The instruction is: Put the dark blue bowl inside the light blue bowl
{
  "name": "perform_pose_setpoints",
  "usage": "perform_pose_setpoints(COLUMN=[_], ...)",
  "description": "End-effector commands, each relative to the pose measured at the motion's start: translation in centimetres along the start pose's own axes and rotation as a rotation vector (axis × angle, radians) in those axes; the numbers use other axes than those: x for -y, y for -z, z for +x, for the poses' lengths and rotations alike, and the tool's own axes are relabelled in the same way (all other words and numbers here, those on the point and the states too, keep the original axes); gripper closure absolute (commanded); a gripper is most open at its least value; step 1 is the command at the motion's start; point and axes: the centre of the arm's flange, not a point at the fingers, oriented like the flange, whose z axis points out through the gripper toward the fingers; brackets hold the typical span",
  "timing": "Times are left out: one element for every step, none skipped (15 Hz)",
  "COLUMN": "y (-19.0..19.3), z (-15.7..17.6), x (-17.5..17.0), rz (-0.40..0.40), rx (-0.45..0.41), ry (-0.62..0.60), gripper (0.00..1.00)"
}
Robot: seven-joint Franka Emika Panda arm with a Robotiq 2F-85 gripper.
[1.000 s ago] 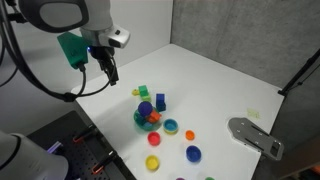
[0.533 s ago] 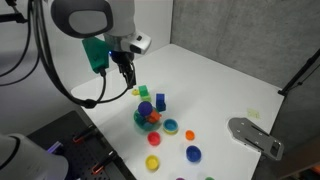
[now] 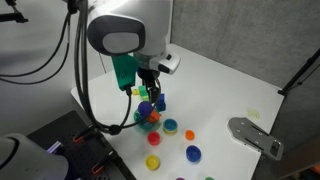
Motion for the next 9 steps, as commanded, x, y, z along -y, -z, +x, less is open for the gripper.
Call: perform_pose_setpoints(y=[-1.2, -1.6, -2.1, -2.5, -2.7, -3.0, -3.1, -2.9, -3.4], z=[3.8, 4.3, 5.0, 5.6, 6.1, 6.5, 6.9, 6.7, 5.4], x=[-3.6, -4.6, -5.6, -6.4, -7.1, -7.6, -8.0, -7.8, -7.5], rz=[-0.043, -0.057, -0.068, -0.076, -0.080, -0.085, -0.092, -0.093, -0.078], rx=[-0.029, -0.041, -0.054, -0.065, -0.072, -0.078, -0.083, -0.084, -0.072], ry=[-0.023, -0.033, -0.044, -0.052, -0.059, -0.067, -0.072, -0.071, -0.086], gripper=[0.00, 0.00, 0.00, 0.00, 0.00, 0.00, 0.00, 0.00, 0.00])
